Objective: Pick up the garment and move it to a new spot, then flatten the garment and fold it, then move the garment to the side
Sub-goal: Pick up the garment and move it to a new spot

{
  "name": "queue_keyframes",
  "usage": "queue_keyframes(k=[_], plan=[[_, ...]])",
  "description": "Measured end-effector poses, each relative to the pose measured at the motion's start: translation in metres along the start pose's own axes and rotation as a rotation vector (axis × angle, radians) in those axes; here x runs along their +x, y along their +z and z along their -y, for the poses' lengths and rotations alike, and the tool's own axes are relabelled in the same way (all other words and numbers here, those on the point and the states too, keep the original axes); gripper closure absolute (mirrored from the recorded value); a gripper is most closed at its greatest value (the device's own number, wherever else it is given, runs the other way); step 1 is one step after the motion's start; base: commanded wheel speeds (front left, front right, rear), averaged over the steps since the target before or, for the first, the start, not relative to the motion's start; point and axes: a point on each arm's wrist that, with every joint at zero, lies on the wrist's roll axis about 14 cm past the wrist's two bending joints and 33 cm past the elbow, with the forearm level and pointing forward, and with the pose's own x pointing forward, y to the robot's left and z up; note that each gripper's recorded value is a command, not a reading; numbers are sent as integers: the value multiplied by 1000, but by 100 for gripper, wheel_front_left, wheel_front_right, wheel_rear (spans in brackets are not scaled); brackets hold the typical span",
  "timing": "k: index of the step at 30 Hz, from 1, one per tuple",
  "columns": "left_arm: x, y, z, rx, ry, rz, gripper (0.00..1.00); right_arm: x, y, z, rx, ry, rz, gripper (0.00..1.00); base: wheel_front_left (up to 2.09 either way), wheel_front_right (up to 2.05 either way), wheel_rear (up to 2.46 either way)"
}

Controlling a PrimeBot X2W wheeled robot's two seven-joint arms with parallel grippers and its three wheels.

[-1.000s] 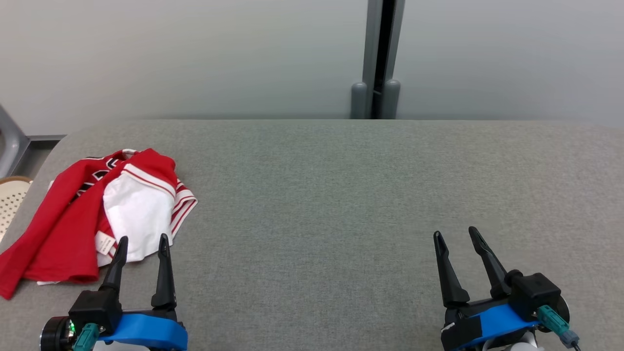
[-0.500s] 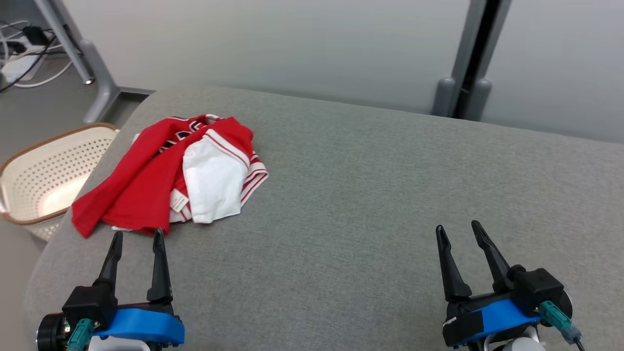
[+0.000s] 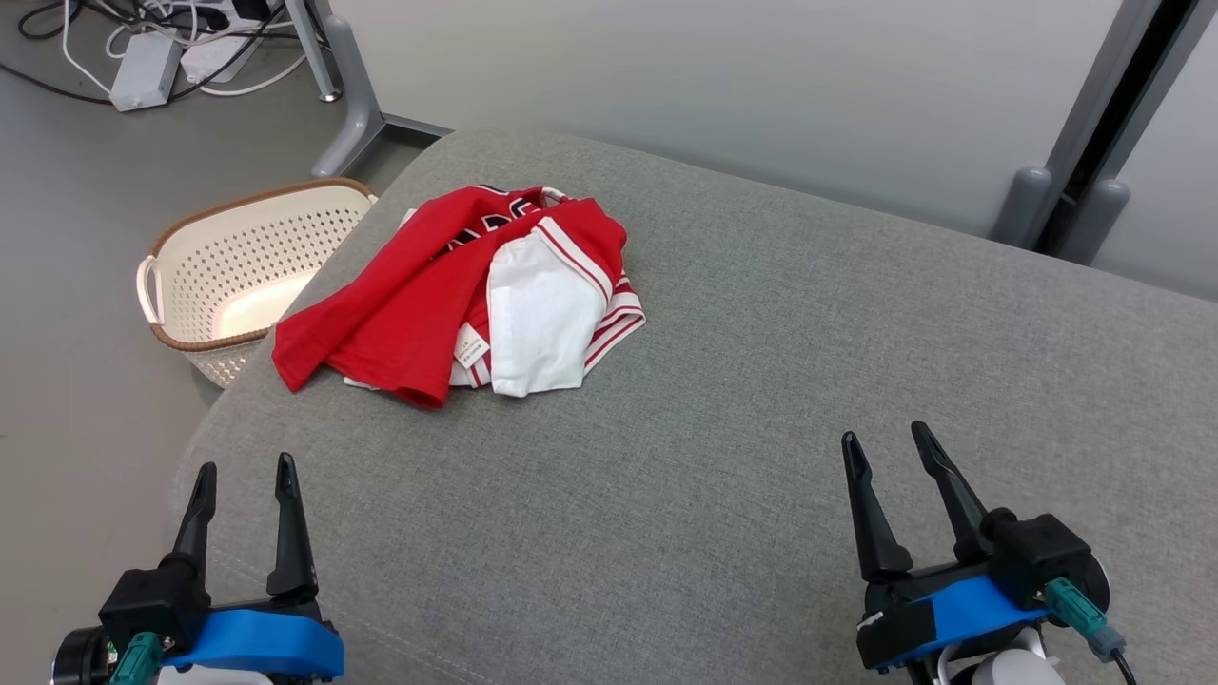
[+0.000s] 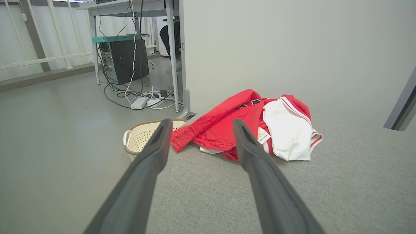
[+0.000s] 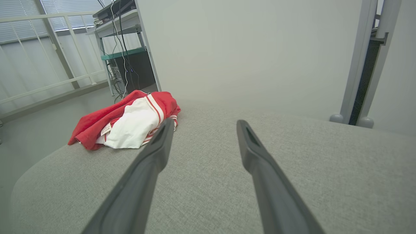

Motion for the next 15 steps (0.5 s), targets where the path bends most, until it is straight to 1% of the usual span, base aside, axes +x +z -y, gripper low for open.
queue_keyframes(k=[8,12,15], plan=[[3,1,-2,-1,10,4,0,-1,-1,2,0,-6,-2,0,0,0,0],[17,13,7,-3,-13,40,0,-5,0,10,-12,-28,0,0,0,0,0],[37,28,15,4,-42,85,0,-5,4,18,-26,-43,14,0,0,0,0]])
